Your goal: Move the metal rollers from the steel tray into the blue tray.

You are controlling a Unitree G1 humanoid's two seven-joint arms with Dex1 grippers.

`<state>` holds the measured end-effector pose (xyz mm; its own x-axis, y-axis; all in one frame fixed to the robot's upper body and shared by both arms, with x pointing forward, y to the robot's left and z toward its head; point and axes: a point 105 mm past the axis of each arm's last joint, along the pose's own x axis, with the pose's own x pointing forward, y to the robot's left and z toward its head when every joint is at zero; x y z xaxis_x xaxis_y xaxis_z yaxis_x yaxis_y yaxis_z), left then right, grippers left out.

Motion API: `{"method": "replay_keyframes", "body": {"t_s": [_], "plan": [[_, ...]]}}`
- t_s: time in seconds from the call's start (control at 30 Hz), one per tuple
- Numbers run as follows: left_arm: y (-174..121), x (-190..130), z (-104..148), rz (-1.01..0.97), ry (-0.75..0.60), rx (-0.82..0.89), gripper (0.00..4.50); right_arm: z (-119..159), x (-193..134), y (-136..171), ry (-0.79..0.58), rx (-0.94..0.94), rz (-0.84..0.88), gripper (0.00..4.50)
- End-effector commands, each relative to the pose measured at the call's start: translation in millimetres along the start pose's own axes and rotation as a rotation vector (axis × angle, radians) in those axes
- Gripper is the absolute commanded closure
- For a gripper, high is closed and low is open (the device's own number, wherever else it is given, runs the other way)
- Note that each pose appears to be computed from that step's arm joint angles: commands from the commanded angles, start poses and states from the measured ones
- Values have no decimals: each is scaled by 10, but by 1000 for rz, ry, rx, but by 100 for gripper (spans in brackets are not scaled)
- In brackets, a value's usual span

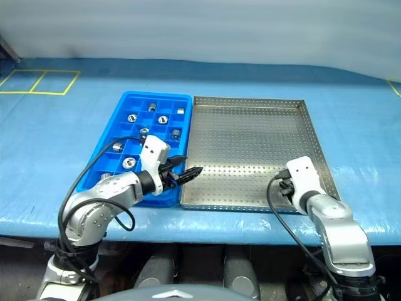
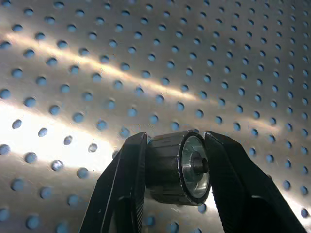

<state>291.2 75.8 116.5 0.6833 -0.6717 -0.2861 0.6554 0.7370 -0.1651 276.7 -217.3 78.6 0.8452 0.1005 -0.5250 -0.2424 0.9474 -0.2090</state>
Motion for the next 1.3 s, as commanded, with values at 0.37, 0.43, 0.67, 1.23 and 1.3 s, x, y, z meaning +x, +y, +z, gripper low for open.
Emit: {"method": "replay_keyframes", "body": {"t_s": [0.37, 0.43, 0.67, 1.23, 1.3], "plan": [[527, -741, 264, 380, -73, 118, 86, 1104, 225, 1302, -362, -76, 487, 291], [567, -799, 218, 414, -58, 109, 86, 1164, 272, 1405, -374, -85, 516, 291], [522, -813, 137, 433, -48, 89, 86, 1310, 396, 1707, -405, -98, 609, 291], [512, -724, 83, 419, -25, 73, 86, 1264, 390, 1932, -396, -143, 693, 234], [501, -704, 77, 409, -21, 73, 86, 1292, 382, 1902, -418, -133, 671, 180]]}}
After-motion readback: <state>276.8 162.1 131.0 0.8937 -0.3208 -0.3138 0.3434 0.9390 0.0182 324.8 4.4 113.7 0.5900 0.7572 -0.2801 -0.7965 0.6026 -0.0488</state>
